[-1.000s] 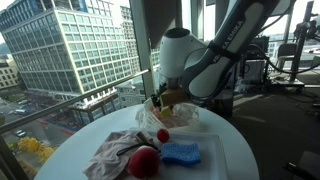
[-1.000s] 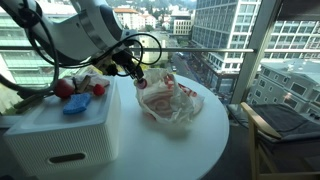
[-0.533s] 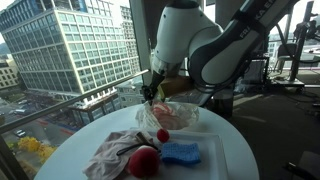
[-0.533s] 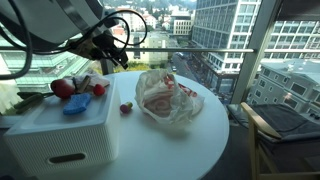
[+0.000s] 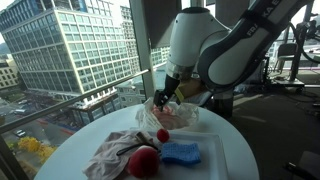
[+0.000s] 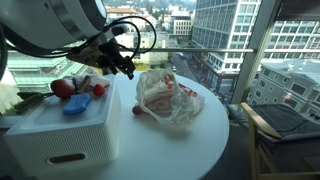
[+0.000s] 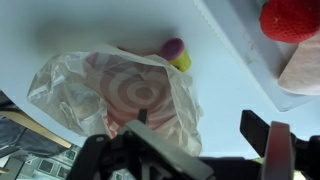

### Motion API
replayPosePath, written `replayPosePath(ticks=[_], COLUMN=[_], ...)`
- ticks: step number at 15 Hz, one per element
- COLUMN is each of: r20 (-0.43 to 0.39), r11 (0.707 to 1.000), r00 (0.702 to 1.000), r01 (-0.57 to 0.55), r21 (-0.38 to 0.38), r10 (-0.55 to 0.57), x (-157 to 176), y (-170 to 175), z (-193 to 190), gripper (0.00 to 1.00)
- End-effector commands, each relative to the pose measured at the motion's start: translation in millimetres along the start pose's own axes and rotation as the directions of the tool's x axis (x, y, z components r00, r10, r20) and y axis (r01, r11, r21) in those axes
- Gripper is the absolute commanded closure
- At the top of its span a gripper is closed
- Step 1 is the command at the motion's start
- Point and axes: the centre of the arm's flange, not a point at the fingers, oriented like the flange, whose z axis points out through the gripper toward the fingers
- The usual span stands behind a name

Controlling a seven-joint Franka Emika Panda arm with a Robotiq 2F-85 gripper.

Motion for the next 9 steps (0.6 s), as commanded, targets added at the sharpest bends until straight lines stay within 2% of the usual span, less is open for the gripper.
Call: replayPosePath(ticks=[1,6,9], r20=[0.045,0.044,0.059], r11=[0.999,1.0,1.0], r00=[0.999,0.999,0.998], r01=[0.028,0.004,-0.004], r21=[0.02,0.006,-0.009], r10=[-0.029,-0.005,0.005], x=[3.7,12.0,3.1], y=[15.6,32.0,31.1], z=[-12.8,6.5,5.3], gripper=[0.0,0.0,0.0])
